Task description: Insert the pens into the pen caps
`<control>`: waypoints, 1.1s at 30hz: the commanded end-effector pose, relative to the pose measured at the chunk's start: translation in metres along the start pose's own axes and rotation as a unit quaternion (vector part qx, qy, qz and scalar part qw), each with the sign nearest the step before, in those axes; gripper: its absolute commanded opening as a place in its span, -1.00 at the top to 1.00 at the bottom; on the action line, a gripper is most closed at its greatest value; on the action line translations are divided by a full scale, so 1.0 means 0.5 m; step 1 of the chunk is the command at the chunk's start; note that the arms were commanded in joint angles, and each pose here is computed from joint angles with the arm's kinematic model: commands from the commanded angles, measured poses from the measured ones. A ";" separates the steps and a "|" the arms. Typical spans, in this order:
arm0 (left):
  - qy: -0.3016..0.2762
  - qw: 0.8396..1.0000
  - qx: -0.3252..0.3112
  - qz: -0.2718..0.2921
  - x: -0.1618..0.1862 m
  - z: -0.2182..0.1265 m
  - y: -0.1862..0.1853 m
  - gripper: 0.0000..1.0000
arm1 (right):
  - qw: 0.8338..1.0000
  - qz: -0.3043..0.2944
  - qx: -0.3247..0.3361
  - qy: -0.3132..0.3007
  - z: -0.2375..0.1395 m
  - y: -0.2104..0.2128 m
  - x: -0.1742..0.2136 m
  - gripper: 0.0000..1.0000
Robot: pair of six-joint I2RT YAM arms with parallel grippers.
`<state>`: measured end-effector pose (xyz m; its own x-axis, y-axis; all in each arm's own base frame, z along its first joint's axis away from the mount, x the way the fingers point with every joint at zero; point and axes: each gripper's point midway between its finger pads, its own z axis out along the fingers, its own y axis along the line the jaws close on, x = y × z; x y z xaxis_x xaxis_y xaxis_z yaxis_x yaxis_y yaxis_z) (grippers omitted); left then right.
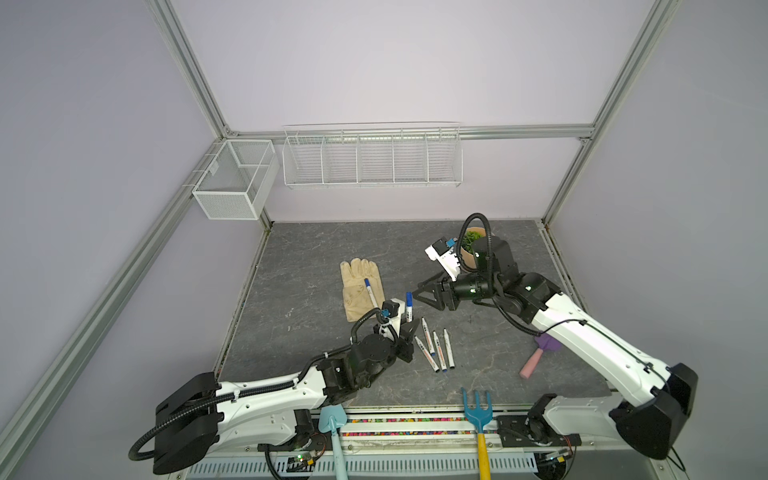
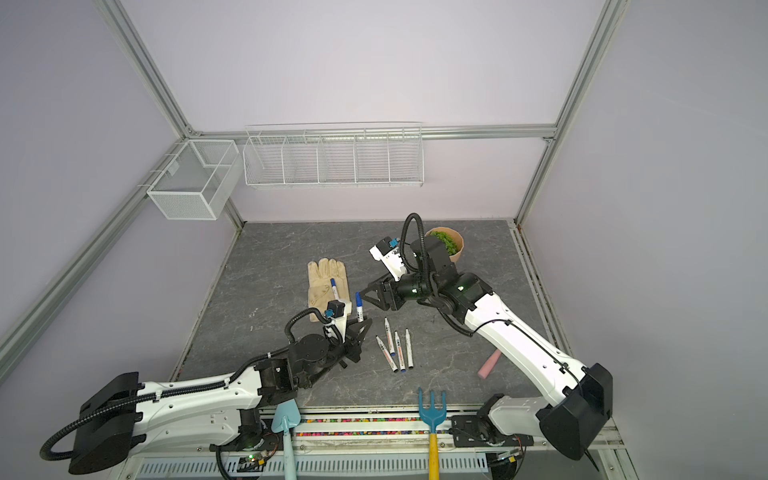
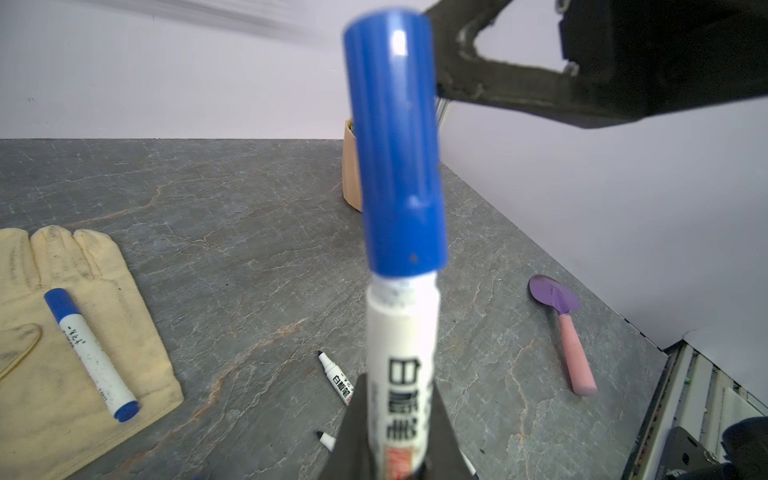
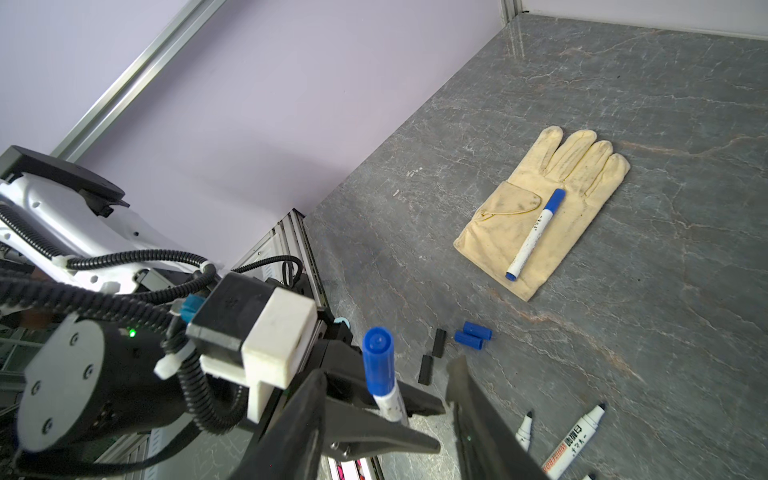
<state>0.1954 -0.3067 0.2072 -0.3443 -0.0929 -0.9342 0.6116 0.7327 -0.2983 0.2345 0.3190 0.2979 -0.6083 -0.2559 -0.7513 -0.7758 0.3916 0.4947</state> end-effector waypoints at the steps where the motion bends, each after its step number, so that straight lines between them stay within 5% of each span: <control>1: -0.011 1.000 -0.002 -0.012 -0.007 -0.002 -0.001 1.00 | 1.000 -0.005 -0.014 -0.002 0.014 0.012 -0.012 0.02; 24: -0.003 1.000 -0.007 -0.023 -0.001 -0.003 0.001 1.00 | 0.996 0.019 -0.074 0.043 0.054 0.046 0.041 0.74; 33: -0.036 0.999 -0.008 -0.039 -0.037 -0.019 0.005 1.00 | 0.992 0.042 -0.065 0.100 0.036 0.042 0.126 0.80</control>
<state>0.1860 -0.3078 0.2013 -0.3784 -0.0951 -0.9207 0.6141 0.7185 -0.3266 0.2172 0.3384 0.2732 -0.6444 -0.3091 -0.6994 -0.7625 0.3282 0.5575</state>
